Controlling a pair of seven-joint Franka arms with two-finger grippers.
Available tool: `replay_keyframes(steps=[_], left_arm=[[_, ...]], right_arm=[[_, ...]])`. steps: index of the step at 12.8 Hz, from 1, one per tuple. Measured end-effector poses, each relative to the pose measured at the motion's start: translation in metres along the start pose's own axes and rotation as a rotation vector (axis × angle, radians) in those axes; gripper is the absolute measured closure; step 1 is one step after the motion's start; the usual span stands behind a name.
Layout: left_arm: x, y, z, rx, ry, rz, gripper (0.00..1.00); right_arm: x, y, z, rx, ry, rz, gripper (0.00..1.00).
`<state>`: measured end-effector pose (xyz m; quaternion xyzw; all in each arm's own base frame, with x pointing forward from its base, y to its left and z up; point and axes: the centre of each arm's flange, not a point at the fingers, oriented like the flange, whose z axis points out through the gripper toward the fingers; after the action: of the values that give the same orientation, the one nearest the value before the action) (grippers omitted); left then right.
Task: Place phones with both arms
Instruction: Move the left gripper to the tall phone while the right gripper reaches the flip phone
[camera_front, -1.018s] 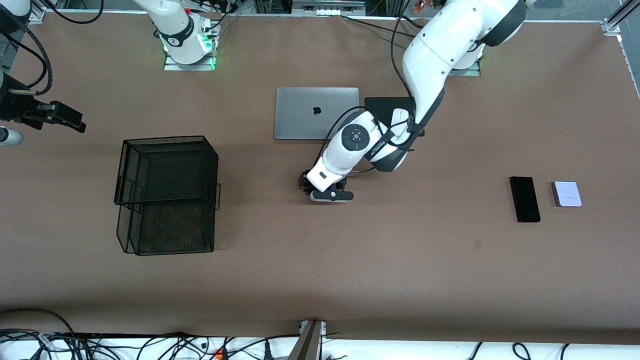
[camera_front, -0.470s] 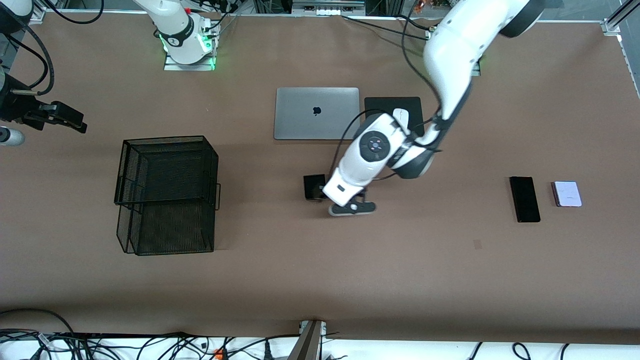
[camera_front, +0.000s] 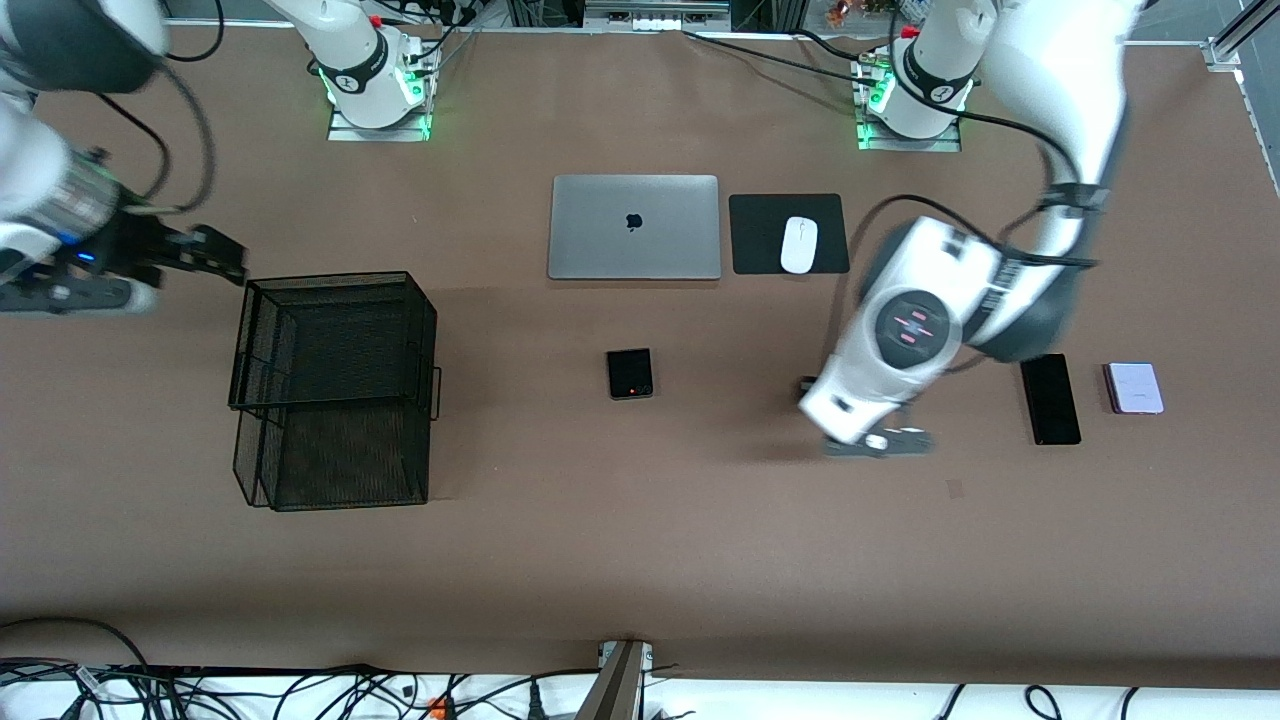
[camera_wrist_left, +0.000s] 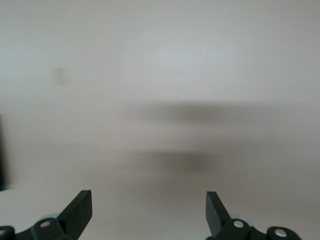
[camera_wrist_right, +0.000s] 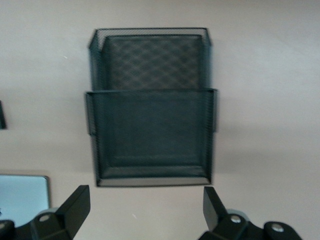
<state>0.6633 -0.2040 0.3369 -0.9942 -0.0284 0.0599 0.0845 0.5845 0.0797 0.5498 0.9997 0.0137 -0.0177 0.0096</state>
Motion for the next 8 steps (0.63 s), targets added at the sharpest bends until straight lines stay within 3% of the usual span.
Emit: replay_keyframes(steps=[4,8], left_arm=[[0.029,-0.151,0.052,0.012,-0.090,-0.026,0.00],[0.035,-0.264,0.098,-0.025,-0.091,0.001,0.00]], right_arm=[[0.001,-0.145,0.047,0.043,-0.006,0.081,0.00],[-0.004,-0.266,0.102,0.092,0.014,0.116,0.00]])
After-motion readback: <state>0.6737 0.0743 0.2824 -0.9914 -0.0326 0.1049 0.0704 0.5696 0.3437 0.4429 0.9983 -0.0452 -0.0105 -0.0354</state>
